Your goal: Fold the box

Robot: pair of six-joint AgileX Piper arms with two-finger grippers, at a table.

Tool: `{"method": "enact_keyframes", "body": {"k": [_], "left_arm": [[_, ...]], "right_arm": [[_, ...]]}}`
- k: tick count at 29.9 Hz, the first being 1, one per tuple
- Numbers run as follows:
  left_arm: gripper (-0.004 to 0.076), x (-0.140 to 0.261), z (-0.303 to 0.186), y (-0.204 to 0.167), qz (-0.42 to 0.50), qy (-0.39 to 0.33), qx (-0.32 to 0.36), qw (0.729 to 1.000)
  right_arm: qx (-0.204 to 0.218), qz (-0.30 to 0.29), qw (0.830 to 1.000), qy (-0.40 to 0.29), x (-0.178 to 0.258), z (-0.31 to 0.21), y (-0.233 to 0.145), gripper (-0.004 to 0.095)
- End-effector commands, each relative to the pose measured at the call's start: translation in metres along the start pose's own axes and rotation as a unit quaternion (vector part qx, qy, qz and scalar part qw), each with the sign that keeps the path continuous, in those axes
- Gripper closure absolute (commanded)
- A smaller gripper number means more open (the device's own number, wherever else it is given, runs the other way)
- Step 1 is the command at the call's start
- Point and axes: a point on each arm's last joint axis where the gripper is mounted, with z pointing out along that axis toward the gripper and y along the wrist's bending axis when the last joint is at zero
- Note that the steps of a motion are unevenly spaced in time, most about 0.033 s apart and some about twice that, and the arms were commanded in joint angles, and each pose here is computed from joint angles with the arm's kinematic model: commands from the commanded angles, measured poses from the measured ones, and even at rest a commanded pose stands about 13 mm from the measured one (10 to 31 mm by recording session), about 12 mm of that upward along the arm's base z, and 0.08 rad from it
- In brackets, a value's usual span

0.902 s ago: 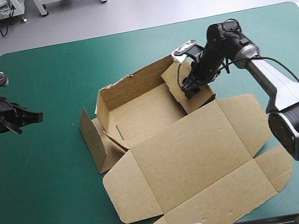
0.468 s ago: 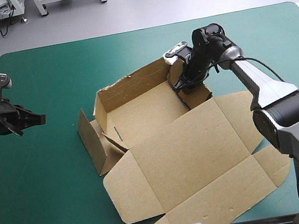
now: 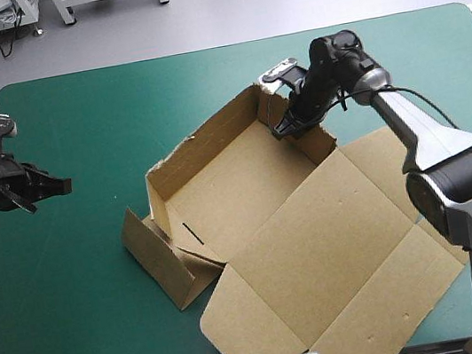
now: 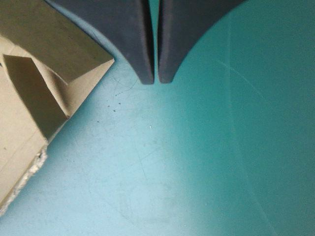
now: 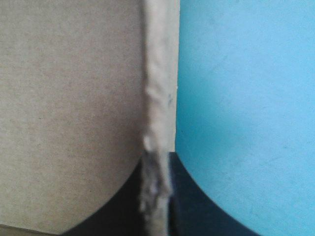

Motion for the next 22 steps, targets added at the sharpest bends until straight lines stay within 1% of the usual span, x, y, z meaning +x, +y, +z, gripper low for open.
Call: {"method": "enact_keyframes", "body": {"k": [1, 3, 6, 7, 9, 13, 15, 17, 18, 20, 22], "left_arm": [[0.0715, -0.008, -0.013, -0.001, 0.002, -0.048, -0.011, 0.999], [0.0715, -0.009, -0.013, -0.001, 0.002, -0.051, -0.013, 0.999], [0.0715, -0.01, -0.013, 0.0, 0.002, -0.059, -0.016, 0.998], [0.0715, -0.011, -0.013, 0.0, 0.001, -0.062, -0.018, 0.998], [0.0715, -0.012, -0.013, 0.001, 0.001, -0.069, -0.021, 0.997], [0.0715, -0.015, -0.014, 0.002, 0.001, -0.088, -0.029, 0.996], [0.0713, -0.017, -0.011, 0.003, -0.004, -0.095, -0.024, 0.995], [0.071, -0.02, -0.002, 0.002, -0.009, -0.102, -0.004, 0.995], [0.071, -0.021, 0.006, 0.0, -0.01, -0.1, 0.02, 0.995], [0.071, -0.025, 0.024, -0.006, -0.016, -0.097, 0.088, 0.991], [0.071, -0.028, 0.041, -0.012, -0.025, -0.091, 0.177, 0.98]], "right_arm": [[-0.018, 0.009, 0.992, -0.122, 0.005, -0.101, -0.001, 0.0933], [-0.018, 0.019, 0.986, -0.163, 0.015, -0.134, -0.009, 0.0933], [-0.024, 0.029, 0.971, -0.236, 0.033, -0.186, -0.014, 0.0933], [-0.024, 0.03, 0.964, -0.265, 0.041, -0.207, -0.015, 0.0933], [-0.02, 0.037, 0.953, -0.301, 0.054, -0.234, -0.016, 0.0933], [0.01, 0.024, 0.934, -0.356, 0.079, -0.282, 0.0, 0.0933], [0.013, 0.009, 0.927, -0.374, 0.086, -0.296, 0.013, 0.0933], [0.007, 0.0, 0.923, -0.384, 0.092, -0.302, 0.024, 0.0933], [-0.002, -0.003, 0.921, -0.389, 0.095, -0.304, 0.029, 0.0933], [-0.014, -0.011, 0.92, -0.392, 0.099, -0.302, 0.034, 0.0933], [-0.015, -0.008, 0.924, -0.383, 0.103, -0.297, 0.035, 0.0933]]}}
